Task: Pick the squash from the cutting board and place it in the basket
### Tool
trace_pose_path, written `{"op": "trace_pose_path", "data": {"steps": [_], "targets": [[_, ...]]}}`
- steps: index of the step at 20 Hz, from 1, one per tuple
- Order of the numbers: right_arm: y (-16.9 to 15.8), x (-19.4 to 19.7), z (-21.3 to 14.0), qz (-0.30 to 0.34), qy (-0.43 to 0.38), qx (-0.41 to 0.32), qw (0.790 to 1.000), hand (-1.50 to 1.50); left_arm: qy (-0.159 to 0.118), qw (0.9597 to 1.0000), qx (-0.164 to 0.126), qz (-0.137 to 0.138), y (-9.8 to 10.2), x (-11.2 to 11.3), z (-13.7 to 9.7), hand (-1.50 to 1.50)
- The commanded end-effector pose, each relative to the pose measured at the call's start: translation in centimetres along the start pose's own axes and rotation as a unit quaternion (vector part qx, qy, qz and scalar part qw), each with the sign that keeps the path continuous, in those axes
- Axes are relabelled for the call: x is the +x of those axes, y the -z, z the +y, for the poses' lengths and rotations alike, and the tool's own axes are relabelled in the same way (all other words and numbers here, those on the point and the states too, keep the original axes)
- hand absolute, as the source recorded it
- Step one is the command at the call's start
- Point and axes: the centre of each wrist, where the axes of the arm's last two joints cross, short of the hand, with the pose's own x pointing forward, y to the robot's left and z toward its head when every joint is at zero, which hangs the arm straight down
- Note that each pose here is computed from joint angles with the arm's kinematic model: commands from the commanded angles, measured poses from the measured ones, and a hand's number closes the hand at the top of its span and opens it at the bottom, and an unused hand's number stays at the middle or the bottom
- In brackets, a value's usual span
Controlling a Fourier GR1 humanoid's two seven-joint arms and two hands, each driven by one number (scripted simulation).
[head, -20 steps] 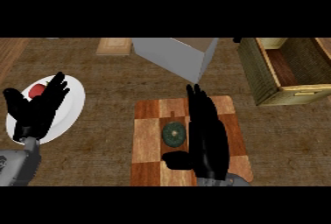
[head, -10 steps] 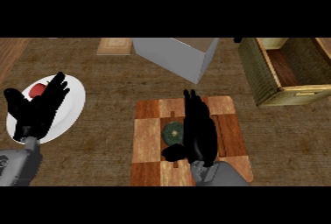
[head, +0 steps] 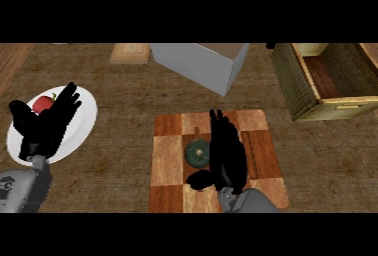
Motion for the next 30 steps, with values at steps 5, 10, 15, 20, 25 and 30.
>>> {"op": "trace_pose_path", "data": {"steps": [5, 10, 15, 20, 25, 30], "targets": [[-0.6, -0.3, -0.3, -0.033, 0.030, 0.009, 0.999, -1.50, -0.012, 0.9999, -0.004, -0.004, 1.2, 0.8, 0.1, 0.00], [0.2, -1.8, 3.2, -0.036, 0.019, 0.016, 0.999, -1.50, 0.001, 1.0000, 0.001, -0.007, -0.1, 1.3, -0.3, 0.00], [0.1, 0.0, 1.3, -0.006, -0.004, 0.007, 1.000, -1.50, -0.007, 1.0000, 0.001, 0.001, -1.6, -1.0, -2.5, 0.00], [-0.2, -1.4, 3.1, -0.002, -0.024, 0.011, 1.000, -1.50, -0.003, 1.0000, 0.009, 0.000, -1.3, 1.2, -1.0, 0.00], [-0.3, -0.7, 5.3, -0.013, -0.102, 0.050, 0.993, 1.50, 0.000, 1.0000, 0.000, -0.003, 0.5, 0.1, -0.7, 0.00], [1.6, -0.7, 5.0, -0.013, -0.097, 0.046, 0.994, 1.50, -0.008, 0.9999, -0.009, -0.002, -0.9, -1.1, 1.3, 0.00]]}}
